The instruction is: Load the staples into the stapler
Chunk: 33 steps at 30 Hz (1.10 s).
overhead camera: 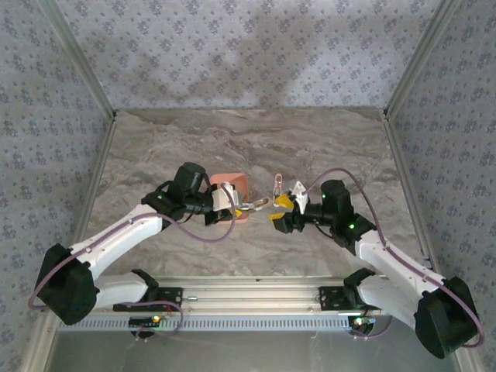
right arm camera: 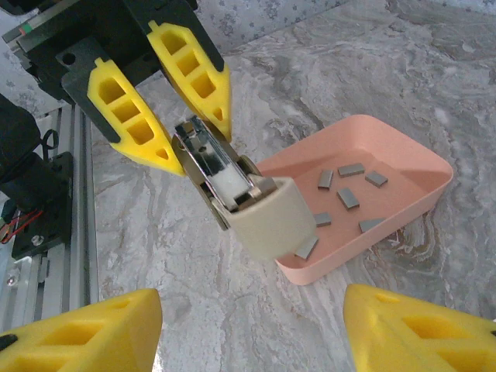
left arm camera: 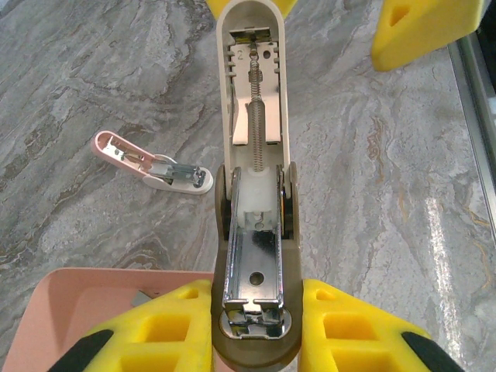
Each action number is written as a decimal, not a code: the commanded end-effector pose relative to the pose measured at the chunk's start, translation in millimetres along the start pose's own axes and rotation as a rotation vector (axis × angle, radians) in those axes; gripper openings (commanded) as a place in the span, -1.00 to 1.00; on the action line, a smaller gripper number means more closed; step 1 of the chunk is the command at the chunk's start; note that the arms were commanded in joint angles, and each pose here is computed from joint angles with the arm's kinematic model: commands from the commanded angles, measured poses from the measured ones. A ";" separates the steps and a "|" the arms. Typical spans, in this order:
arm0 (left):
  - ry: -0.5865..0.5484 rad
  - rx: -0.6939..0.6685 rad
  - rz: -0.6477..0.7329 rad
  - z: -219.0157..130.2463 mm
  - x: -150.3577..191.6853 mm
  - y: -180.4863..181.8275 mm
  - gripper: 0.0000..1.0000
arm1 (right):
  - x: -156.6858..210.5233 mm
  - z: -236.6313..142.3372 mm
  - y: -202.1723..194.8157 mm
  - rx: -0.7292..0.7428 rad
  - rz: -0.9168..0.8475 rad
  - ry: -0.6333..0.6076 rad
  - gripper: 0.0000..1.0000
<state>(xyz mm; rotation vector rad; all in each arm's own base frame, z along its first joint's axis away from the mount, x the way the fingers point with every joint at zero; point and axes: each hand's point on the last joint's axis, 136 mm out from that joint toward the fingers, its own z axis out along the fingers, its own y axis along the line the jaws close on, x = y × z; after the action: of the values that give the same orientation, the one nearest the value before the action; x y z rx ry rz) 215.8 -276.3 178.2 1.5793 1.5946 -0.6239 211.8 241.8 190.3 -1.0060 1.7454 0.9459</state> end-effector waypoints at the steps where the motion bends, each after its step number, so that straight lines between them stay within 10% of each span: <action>1: -0.035 -0.022 0.010 -3.6 -14.1 9.0 -1.00 | -19.9 -0.8 2.4 0.010 0.038 -0.020 0.35; 14: -0.038 -0.027 0.008 -3.9 -14.5 9.3 -0.99 | -37.7 17.7 -23.0 0.068 0.747 -0.038 0.30; 33: -0.034 -0.038 -0.004 -3.4 -13.8 11.6 -1.00 | -24.4 29.4 -8.8 0.046 0.893 0.004 -0.13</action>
<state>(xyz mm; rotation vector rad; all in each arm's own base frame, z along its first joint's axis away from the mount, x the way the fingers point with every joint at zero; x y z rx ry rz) 217.8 -276.3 178.8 1.5607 1.6098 -0.6226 236.2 269.1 201.9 -0.1574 2.2272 1.4178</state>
